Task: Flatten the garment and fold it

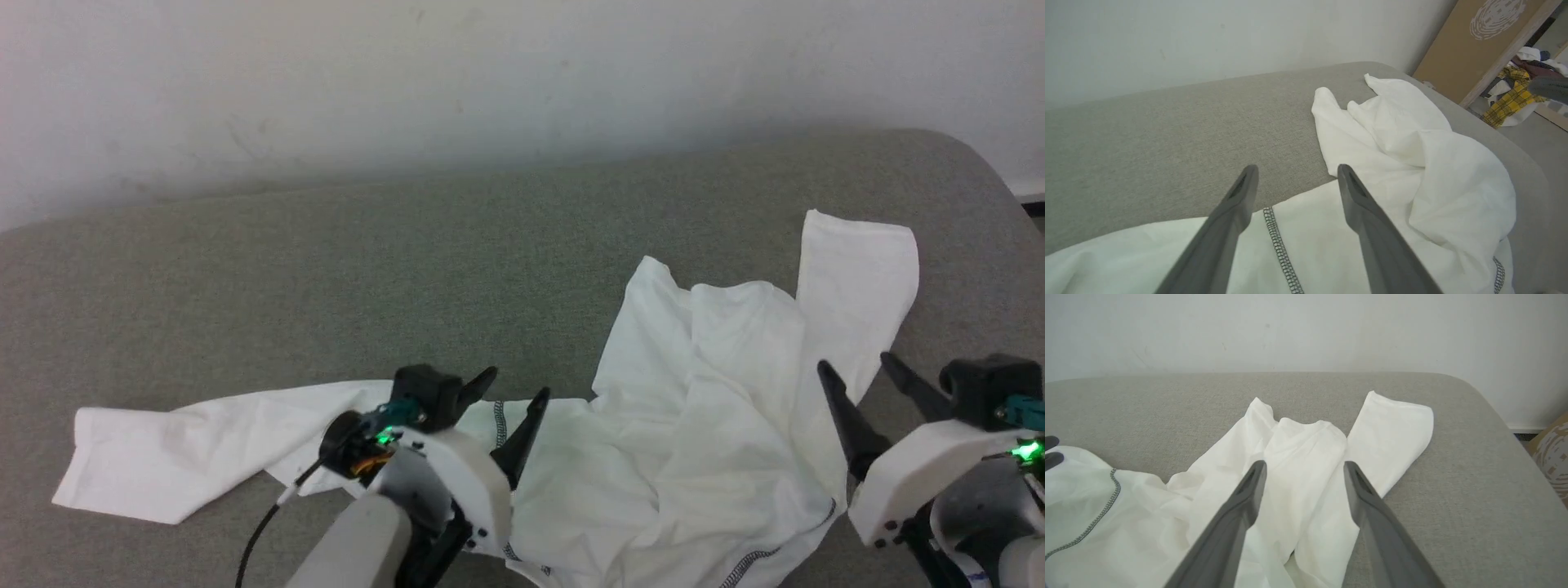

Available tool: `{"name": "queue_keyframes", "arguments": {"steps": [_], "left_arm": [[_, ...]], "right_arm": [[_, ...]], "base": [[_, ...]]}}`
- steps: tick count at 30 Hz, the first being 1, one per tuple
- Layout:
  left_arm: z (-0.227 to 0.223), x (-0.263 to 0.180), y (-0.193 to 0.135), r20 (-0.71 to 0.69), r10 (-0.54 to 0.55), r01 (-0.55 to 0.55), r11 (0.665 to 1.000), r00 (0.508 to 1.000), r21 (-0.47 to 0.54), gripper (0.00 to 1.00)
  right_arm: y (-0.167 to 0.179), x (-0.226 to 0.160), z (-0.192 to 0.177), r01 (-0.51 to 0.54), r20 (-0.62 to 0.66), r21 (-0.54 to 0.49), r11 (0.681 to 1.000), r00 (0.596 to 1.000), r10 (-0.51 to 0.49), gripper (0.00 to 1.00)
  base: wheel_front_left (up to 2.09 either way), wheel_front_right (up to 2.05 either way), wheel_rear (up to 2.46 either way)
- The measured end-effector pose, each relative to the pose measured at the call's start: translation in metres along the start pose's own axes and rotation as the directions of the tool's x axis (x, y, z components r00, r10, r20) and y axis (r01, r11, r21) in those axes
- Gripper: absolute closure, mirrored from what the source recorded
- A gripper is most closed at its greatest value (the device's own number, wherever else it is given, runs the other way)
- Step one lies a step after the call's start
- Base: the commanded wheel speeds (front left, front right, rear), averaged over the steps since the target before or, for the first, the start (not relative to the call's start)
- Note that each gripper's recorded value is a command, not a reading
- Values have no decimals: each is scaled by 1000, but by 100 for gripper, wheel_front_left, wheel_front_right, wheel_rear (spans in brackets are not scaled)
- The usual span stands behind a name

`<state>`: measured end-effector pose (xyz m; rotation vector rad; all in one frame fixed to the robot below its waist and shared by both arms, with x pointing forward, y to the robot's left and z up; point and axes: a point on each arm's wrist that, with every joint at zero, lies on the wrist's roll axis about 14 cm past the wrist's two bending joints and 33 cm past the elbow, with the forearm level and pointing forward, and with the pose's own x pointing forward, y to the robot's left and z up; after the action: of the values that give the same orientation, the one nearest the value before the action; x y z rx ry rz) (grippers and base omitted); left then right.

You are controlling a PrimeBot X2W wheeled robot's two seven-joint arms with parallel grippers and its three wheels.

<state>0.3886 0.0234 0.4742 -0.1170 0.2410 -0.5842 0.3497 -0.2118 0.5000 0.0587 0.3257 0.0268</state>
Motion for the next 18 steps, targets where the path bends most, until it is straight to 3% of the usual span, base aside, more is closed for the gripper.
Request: {"name": "queue_keyframes", "arguments": {"steps": [6,9,18], "left_arm": [[-22,44,-33,-254,-144,158,987,956,33,0],[-43,57,-36,-380,-167,196,980,910,39,0],[-76,88,-41,-528,-216,274,961,821,33,0]], "right_arm": [[-15,6,28,67,132,-4,998,989,-66,0],[-20,8,23,92,128,-5,996,988,-91,0],[-39,13,-7,163,59,17,986,985,-164,0]], "base": [[0,0,0],[0,0,0],[0,0,0]]}}
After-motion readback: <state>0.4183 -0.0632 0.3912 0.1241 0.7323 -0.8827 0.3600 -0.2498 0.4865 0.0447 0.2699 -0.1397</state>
